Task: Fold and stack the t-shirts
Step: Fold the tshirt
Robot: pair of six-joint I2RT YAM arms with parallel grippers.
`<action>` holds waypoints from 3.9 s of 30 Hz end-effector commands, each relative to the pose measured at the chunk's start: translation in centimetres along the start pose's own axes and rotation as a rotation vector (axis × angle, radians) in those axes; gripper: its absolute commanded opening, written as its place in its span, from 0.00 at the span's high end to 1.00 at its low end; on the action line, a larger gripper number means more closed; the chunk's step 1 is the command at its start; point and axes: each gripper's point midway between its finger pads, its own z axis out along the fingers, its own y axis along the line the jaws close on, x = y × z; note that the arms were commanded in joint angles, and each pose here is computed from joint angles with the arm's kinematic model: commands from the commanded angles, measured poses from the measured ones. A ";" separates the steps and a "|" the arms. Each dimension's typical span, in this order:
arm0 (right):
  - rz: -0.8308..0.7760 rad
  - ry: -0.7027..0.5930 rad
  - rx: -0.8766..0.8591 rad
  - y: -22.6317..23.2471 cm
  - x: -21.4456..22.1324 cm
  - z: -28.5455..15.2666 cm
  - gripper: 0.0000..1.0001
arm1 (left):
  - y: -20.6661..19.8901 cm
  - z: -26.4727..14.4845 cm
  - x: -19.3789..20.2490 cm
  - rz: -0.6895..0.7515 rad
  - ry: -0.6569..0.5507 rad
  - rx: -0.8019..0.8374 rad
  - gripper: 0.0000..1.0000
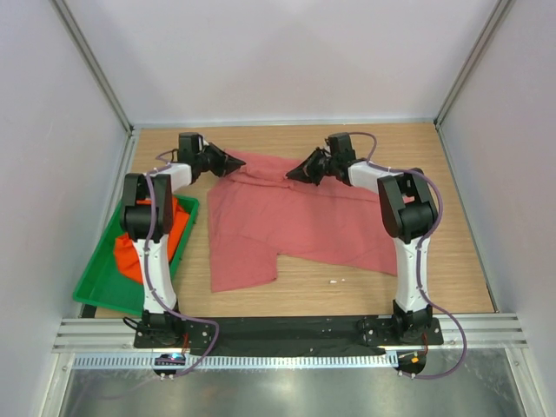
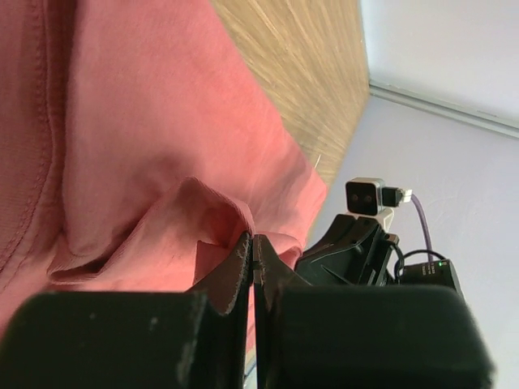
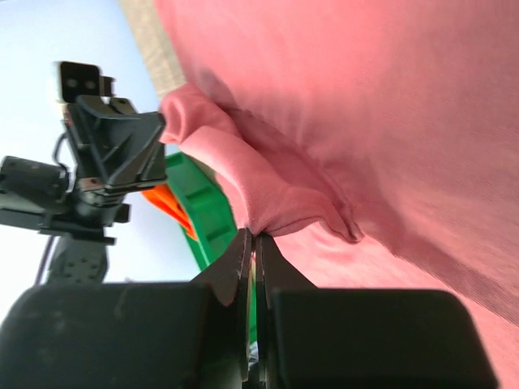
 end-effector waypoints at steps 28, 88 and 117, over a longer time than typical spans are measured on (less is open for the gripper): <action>0.272 -0.124 -0.211 0.3 -6.1 -1.1 0.69 | -3.7 1.7 -2.4 -0.010 0.001 0.137 0.47; -0.802 -0.008 0.482 -4.1 -0.2 0.8 0.94 | 5.3 0.3 1.5 0.303 0.091 -0.360 0.87; -0.548 -0.265 0.454 -1.9 -6.3 1.6 0.90 | 4.7 0.4 1.5 0.292 0.107 -0.350 0.89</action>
